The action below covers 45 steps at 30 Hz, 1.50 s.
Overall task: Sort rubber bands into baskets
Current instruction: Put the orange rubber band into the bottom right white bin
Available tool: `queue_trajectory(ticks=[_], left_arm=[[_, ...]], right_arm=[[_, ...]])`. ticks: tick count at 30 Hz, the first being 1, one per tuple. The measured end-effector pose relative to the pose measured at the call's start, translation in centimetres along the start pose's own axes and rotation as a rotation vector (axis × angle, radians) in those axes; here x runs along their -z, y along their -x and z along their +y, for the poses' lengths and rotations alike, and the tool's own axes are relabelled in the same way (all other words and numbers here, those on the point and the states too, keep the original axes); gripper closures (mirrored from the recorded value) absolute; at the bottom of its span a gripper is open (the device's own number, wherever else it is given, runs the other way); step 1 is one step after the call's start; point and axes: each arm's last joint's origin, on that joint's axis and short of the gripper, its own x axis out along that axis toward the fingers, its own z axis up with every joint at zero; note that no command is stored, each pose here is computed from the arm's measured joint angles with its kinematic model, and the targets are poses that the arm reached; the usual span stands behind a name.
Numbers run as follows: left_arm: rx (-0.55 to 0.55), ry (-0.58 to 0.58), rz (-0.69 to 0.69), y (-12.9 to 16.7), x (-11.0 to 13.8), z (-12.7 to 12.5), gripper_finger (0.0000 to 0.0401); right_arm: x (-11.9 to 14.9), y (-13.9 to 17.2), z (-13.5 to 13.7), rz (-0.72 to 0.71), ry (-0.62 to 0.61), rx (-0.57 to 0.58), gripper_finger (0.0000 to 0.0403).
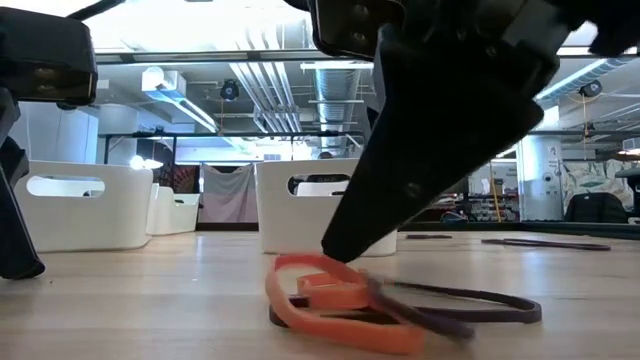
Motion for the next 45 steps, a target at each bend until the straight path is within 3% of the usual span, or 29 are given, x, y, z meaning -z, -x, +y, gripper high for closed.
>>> queue_trajectory(ticks=[9,16,25,34,40,45], left_arm=[[-0.001,0.0,-0.016,0.0,0.0,0.0,0.0248],[0.003,0.003,-0.017,0.0,0.0,0.0,0.0248],[0.011,0.006,-0.017,-0.3,0.1,-0.2,0.0248],[0.018,0.009,-0.009,-0.3,0.1,-0.2,0.0248],[0.023,0.011,-0.005,-0.3,0.1,-0.3,0.0248],[0.026,0.013,-0.004,-0.3,0.1,-0.3,0.0248]], right_arm=[[-0.2,-0.2,-0.8,-0.007,0.02,0.021,0.0284],[-0.3,-0.6,-1.0,-0.034,0.013,0.011,0.0279],[0.1,-2.1,-0.8,-0.022,0.001,-0.034,0.0307],[-0.7,-1.5,-0.3,-0.03,-0.005,-0.067,0.0343],[-1.5,-0.8,0.3,0.026,-0.092,-0.139,0.0365],[-2.5,0.0,0.7,0.07,-0.102,-0.111,0.039]])
